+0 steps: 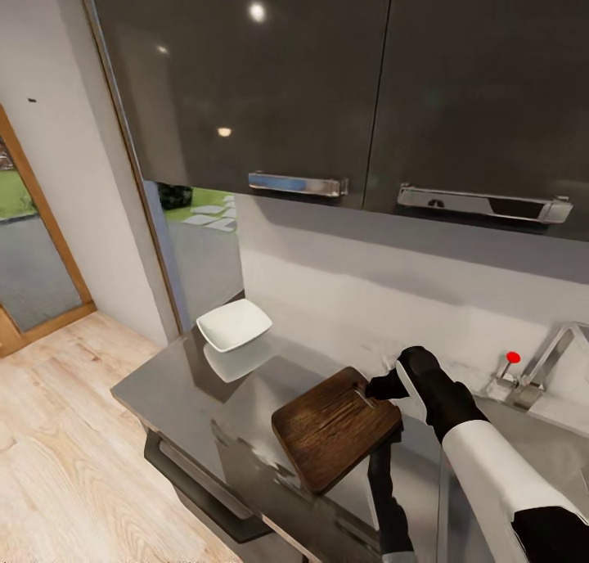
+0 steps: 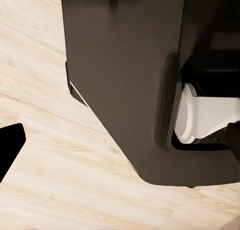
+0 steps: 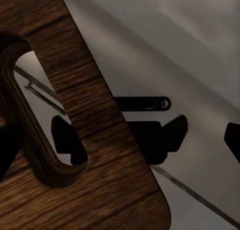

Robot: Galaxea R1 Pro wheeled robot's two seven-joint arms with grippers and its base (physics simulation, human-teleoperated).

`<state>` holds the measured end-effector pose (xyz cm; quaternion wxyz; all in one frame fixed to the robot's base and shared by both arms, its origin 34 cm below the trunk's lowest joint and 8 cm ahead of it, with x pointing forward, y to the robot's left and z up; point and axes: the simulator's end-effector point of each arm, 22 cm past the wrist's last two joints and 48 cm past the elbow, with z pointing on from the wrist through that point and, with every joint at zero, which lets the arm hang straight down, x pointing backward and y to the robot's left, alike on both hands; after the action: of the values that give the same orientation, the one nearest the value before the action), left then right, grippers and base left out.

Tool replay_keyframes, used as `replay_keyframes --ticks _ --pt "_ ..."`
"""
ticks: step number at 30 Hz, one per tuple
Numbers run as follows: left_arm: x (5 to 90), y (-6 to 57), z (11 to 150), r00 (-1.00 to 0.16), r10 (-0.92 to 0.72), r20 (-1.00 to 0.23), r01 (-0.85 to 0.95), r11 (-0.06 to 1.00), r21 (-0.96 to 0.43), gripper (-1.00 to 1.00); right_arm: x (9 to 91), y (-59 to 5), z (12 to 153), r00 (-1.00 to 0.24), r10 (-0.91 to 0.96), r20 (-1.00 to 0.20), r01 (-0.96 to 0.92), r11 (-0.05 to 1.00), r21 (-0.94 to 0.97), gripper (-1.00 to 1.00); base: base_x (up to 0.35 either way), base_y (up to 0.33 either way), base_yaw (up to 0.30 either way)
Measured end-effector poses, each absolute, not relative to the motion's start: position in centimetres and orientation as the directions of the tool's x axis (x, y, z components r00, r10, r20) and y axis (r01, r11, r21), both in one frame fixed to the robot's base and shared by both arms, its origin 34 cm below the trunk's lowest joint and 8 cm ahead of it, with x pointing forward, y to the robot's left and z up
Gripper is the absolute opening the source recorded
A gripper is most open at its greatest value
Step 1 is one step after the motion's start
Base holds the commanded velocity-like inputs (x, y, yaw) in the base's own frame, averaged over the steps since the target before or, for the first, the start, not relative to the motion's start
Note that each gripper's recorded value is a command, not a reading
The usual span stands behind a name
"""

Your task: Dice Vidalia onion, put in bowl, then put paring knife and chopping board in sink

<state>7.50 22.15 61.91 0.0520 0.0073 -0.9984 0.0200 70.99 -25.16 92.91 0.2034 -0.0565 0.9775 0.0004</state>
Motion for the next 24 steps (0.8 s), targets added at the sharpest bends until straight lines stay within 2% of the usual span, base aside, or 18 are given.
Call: replay_keyframes --ticks 24 --pt "6.5 22.1 62.0 -0.991 -0.012 0.131 -0.018 0.999 -0.039 1.0 70.8 -25.3 91.3 -0.921 -0.111 -0.373 -0.11 0.994 -0.024 1.0 0.0 0.0 0.0"
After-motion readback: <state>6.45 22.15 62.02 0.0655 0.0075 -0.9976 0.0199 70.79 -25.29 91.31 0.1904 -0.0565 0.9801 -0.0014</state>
